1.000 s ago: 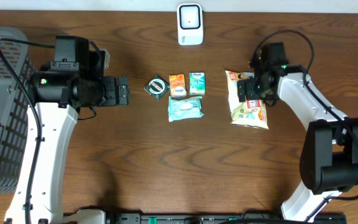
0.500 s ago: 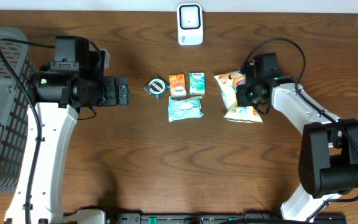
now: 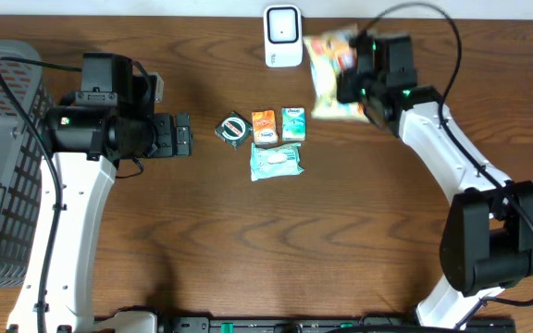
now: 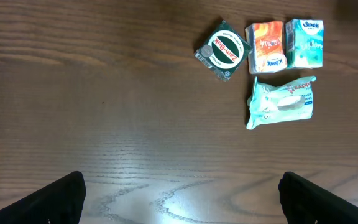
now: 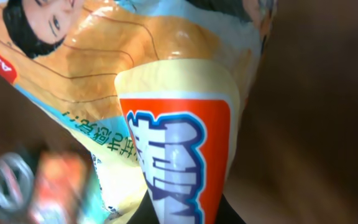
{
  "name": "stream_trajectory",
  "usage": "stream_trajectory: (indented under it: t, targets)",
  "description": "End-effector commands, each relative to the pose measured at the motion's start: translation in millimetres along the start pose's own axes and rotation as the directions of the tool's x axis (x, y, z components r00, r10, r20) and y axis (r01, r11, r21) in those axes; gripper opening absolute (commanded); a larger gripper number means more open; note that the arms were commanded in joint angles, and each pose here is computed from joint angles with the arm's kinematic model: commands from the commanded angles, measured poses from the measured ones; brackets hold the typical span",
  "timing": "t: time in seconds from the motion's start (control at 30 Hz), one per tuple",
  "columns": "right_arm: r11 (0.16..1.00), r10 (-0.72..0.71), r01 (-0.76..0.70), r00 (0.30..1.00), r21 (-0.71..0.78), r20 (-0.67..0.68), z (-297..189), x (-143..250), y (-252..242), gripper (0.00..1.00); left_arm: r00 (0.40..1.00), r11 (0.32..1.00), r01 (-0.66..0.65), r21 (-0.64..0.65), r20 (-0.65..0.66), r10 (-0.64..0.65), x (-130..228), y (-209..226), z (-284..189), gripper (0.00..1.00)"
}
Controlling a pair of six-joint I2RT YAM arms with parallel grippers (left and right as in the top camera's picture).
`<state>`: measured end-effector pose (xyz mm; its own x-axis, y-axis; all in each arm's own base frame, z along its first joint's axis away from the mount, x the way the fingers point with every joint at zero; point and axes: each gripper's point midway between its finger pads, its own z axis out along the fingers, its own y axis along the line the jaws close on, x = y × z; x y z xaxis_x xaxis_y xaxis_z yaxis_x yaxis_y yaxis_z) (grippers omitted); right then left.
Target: Scan the item barcode
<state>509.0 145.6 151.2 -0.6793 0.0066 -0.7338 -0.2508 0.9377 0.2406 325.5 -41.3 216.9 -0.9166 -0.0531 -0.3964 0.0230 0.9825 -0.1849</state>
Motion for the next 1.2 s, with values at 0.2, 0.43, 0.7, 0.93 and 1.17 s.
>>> stream_trajectory:
  t: [0.2,0.43,0.7,0.93,1.17]
  targets:
    - [0.994,0.102,-0.076,0.925,-0.084,0.365,-22.4,-93.6,49.1,0.01,1.0,1.0,-0.003,-0.009,-0.012,0.003,2.8,1.2,2.0,0.98]
    - [0.998,0.059,-0.065,0.844,-0.007,0.533,-29.2,-152.8,57.6,0.01,1.0,1.0,-0.003,-0.009,-0.012,0.003,2.8,1.2,2.0,0.98]
    - [1.0,-0.027,0.026,0.838,0.009,0.546,41.2,-173.5,77.9,0.01,1.0,1.0,-0.003,-0.01,-0.012,0.003,2.8,1.3,2.0,0.98]
    - [0.999,-0.045,0.043,0.81,0.017,0.585,88.5,-160.4,77.0,0.01,1.0,1.0,-0.003,-0.009,-0.012,0.003,2.8,1.2,2.0,0.97]
    - [0.996,-0.074,0.028,0.816,0.087,0.573,94.5,-155.0,64.1,0.01,1.0,1.0,-0.003,-0.009,-0.012,0.003,2.8,1.2,2.0,0.98]
